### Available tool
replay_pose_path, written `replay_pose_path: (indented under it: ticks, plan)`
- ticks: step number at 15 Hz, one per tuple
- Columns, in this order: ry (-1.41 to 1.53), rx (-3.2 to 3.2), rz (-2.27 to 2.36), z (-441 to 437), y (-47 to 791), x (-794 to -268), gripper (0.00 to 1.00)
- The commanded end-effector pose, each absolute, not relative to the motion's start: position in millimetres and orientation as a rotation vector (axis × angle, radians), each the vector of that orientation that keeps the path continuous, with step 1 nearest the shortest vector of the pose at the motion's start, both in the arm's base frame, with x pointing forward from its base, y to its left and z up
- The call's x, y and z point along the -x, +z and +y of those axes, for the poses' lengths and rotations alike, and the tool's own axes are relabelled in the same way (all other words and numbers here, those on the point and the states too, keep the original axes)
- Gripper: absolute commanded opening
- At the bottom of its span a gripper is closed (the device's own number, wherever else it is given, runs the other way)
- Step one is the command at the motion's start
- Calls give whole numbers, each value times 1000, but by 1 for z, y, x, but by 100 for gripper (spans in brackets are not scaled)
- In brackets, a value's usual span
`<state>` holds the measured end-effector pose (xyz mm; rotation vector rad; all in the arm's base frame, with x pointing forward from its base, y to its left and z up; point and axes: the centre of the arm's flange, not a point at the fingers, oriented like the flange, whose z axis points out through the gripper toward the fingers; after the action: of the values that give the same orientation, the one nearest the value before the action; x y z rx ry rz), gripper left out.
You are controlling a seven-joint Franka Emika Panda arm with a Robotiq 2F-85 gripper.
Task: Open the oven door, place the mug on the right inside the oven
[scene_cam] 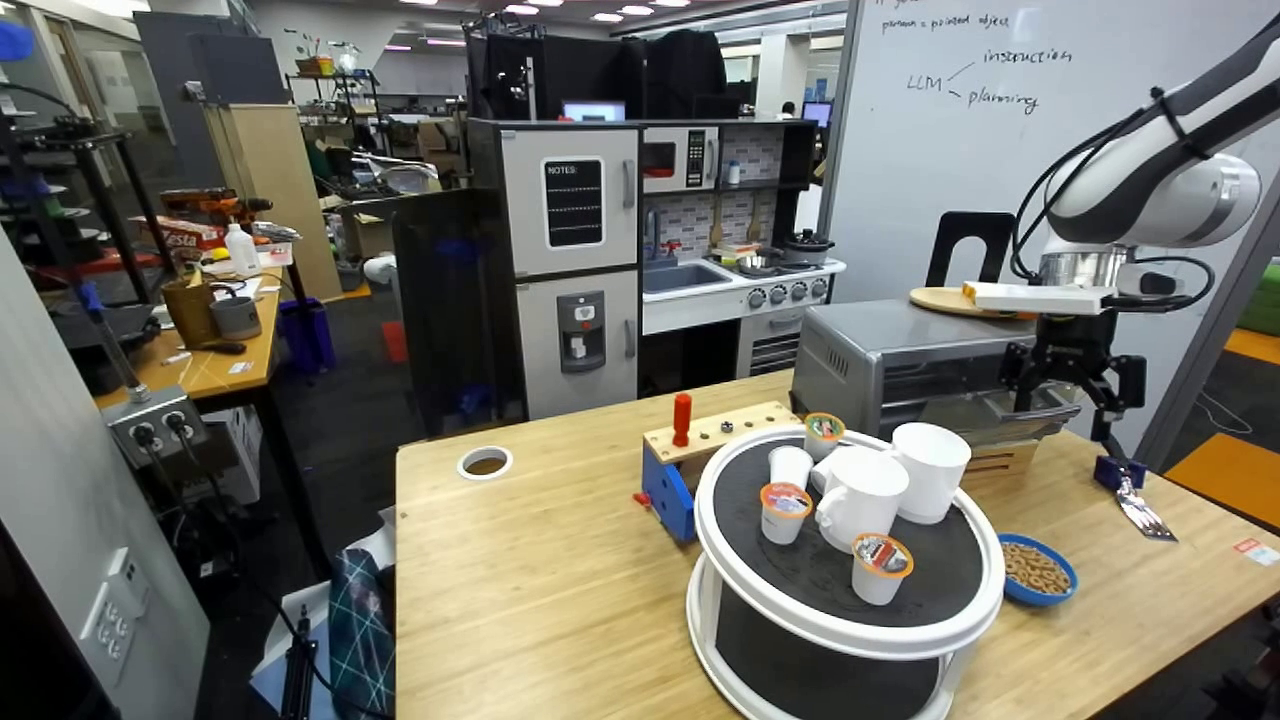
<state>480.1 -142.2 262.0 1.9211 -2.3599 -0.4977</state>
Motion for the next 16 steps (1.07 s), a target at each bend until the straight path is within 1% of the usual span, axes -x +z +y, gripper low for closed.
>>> replay_pose_path:
  ticks: [1, 16]
  plan:
    - [-564, -1955, -2324, -133, 258, -479, 100]
    - [-441, -2208, -2222, -113, 301, -490, 100]
